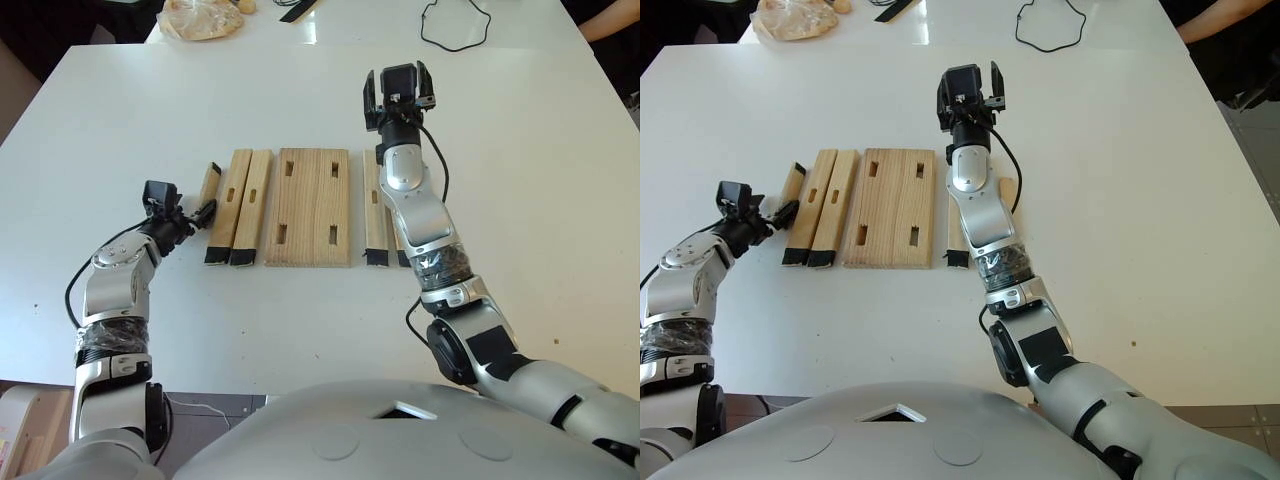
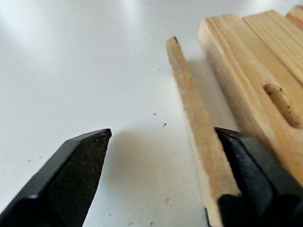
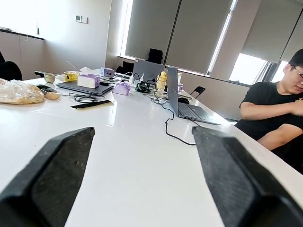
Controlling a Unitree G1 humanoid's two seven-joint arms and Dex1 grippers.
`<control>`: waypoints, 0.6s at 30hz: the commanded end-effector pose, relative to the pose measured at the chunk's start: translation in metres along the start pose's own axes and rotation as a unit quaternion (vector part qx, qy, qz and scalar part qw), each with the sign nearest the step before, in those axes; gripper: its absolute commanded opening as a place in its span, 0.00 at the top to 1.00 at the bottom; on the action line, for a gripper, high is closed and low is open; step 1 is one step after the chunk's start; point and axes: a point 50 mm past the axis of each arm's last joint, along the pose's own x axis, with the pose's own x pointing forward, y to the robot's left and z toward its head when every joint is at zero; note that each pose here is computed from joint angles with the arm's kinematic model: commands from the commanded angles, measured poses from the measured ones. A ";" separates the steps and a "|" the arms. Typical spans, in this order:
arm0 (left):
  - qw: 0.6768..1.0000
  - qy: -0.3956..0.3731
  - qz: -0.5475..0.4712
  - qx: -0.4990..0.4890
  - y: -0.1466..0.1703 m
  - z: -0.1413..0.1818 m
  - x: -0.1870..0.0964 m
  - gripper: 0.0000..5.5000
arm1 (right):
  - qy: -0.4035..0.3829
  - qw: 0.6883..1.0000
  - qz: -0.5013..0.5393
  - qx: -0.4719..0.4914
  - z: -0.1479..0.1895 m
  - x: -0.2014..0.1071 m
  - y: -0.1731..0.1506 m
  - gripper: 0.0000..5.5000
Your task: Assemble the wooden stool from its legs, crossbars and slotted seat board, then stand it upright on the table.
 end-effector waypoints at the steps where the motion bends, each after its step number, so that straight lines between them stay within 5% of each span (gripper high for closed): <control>1: 1.000 0.013 0.001 0.004 0.005 0.001 -0.004 0.30 | 0.004 1.000 -0.001 0.015 0.004 -0.003 0.005 0.31; 9: 1.000 0.010 0.010 -0.009 0.007 0.000 -0.007 0.30 | 0.003 1.000 0.000 0.012 0.003 -0.003 0.004 0.31; 18: 0.997 0.051 -0.050 -0.021 -0.009 -0.003 -0.014 0.55 | 0.004 1.000 -0.010 0.011 0.003 -0.004 0.001 0.31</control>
